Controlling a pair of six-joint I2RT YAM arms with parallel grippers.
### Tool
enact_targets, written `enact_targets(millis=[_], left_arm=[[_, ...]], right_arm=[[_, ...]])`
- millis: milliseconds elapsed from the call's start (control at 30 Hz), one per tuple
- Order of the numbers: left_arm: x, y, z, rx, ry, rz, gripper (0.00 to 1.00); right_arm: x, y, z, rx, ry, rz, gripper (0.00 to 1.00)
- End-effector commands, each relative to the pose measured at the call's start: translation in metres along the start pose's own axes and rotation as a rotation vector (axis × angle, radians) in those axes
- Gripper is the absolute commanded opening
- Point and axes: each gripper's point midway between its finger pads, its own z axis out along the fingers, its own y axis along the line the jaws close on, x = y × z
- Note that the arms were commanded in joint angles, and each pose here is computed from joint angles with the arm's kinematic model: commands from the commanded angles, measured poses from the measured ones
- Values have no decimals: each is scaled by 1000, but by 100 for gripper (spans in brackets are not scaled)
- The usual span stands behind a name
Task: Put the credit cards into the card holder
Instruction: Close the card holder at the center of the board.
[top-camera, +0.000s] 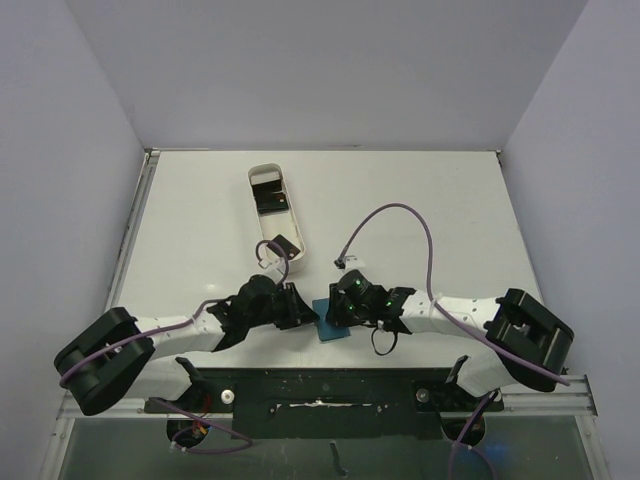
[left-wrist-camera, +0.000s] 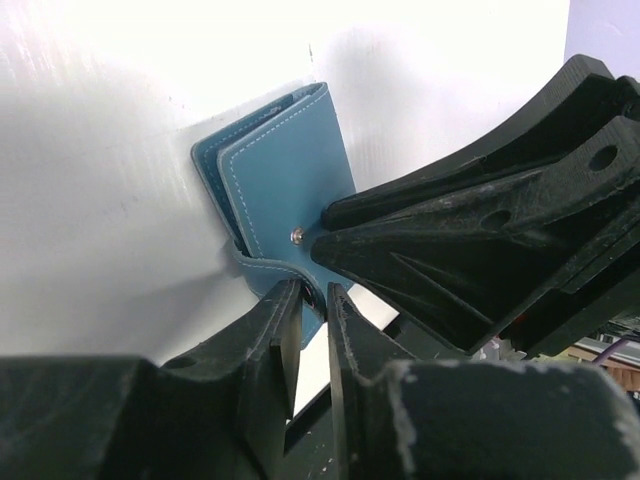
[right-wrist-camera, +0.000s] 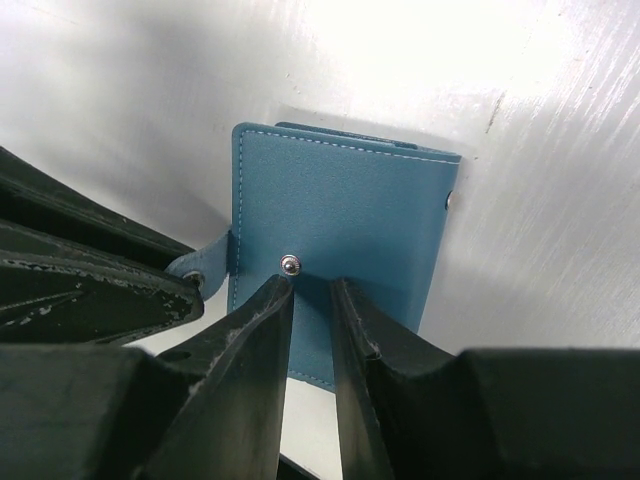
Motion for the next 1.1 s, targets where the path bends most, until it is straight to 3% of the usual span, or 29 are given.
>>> enact_targets(millis=[0,433,800,1067], left_arm=[[-30,-30,-3,81,-89,39,19],[-53,-21,-8,26,-150,111,23],[-53,-37,7,142,-114,164,13],[-44,-15,28,93,-63,142,13]], right_arm=[[13,-11,-1,18,13,-24,25],[7,-4,-5,-14,-11,-21,25],[4,1,-6,-25,-16,-24,26],[-6,9,-15,-53,-49,-26,26]])
